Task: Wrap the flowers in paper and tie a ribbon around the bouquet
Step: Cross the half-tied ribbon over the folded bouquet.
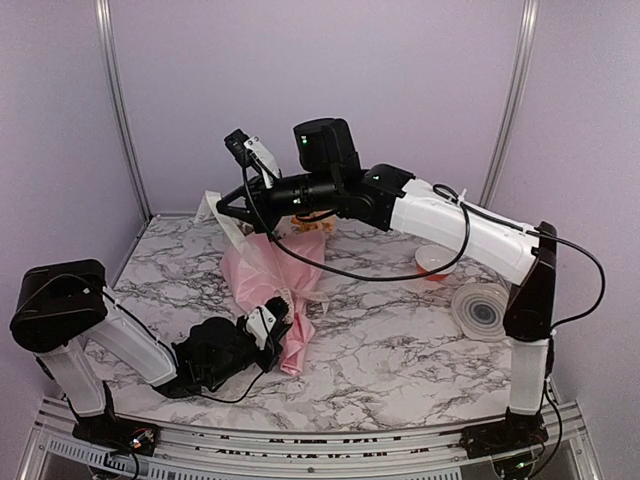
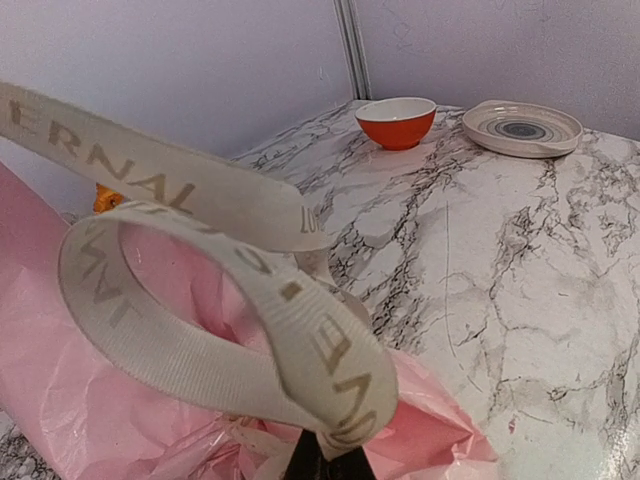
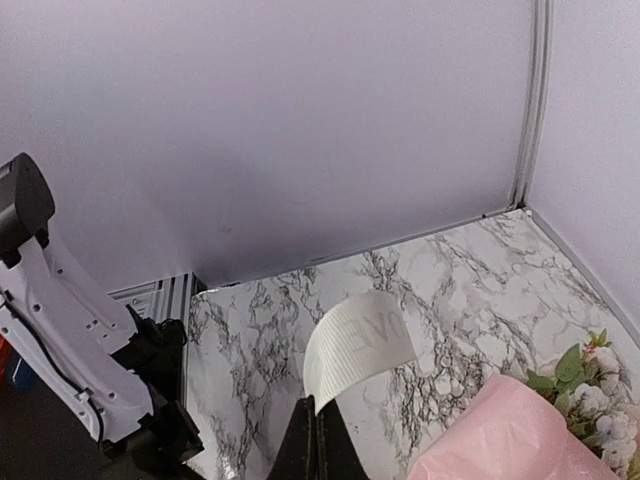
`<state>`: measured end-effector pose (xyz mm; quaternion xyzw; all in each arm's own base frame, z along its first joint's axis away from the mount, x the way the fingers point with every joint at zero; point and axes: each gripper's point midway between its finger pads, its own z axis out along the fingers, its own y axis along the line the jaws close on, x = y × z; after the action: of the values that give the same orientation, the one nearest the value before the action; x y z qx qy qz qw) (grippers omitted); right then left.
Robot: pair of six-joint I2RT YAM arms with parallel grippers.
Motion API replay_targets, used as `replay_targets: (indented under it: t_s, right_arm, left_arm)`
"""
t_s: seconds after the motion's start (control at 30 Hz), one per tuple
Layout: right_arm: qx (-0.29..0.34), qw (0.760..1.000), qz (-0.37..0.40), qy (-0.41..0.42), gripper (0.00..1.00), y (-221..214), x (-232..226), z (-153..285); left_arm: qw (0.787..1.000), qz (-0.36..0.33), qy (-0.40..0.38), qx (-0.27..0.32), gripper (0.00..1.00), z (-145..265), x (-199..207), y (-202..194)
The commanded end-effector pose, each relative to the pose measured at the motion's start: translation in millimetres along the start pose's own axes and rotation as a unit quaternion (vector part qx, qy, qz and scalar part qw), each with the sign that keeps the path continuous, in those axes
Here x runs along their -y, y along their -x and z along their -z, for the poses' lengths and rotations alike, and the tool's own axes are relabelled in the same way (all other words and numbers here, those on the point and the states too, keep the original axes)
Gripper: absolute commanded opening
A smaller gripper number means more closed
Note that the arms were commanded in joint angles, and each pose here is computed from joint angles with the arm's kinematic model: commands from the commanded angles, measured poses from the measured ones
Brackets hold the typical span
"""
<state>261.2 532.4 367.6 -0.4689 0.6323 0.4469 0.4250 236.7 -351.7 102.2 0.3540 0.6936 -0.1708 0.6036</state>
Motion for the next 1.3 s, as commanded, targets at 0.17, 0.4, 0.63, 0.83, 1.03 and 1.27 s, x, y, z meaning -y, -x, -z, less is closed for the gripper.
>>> replay_targets:
  t_s: [0.17,0.4,0.63,0.83,1.03,1.27]
  right_arm:
    - [0.038,0.998,0.010,0.039,0.00,15,-15,-49]
    - [0.004,0.992,0.016,0.122,0.00,-20,-63,-80]
    - [0.002,0.997,0.031,0.067,0.87,-10,-48,-57]
    - [0.014,0.999,0.010,0.027,1.00,18,-18,-17]
    - [0.007,1.000,0.008,0.014,1.00,3,10,51]
    - [-0.101,0.989,-0.004,0.103,0.89,-136,15,91]
  left_arm:
    - [1.000,-0.015,0.013,0.000,0.00,5,1,-2]
    - [1.000,-0.012,0.020,0.002,0.00,4,0,0]
    - [1.000,-0.004,0.018,0.001,0.00,3,1,-1]
    - [1.000,0.003,0.015,0.004,0.00,3,2,2]
    - [1.000,0.019,0.012,0.009,0.00,4,2,3]
    - [0.999,0.031,-0.012,0.016,0.00,2,11,6]
